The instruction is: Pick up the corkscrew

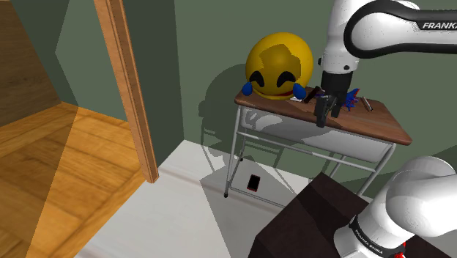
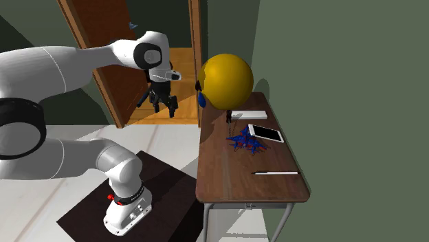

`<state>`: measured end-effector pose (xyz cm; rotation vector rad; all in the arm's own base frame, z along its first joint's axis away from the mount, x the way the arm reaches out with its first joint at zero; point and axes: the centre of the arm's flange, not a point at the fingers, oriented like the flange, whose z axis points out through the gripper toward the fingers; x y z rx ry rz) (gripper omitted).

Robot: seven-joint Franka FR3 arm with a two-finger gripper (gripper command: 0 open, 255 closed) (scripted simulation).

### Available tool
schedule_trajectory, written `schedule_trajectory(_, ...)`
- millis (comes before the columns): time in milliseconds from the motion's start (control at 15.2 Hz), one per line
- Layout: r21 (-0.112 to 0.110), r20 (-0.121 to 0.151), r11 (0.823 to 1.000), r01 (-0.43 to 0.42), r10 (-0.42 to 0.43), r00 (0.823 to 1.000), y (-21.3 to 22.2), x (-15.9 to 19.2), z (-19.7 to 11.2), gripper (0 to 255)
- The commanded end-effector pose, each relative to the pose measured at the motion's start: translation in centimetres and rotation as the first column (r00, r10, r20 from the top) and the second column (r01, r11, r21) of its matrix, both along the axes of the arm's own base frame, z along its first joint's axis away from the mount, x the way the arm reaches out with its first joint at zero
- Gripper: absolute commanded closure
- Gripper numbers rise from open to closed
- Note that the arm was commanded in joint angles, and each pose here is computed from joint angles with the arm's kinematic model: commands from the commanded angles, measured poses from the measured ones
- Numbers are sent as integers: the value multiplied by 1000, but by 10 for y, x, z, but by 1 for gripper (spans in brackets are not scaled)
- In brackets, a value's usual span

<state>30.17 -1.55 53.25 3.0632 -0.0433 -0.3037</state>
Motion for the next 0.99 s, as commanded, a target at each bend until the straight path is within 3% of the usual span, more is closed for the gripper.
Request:
schedule_trajectory(0, 0, 0, 1000, 0, 0, 1000, 0, 0, 0, 0)
schedule_trajectory(462, 10, 11, 986, -167, 167, 986, -87, 16, -6, 0)
schedule_trajectory(924, 18, 23, 944, -330, 329, 944, -170, 46, -13, 0)
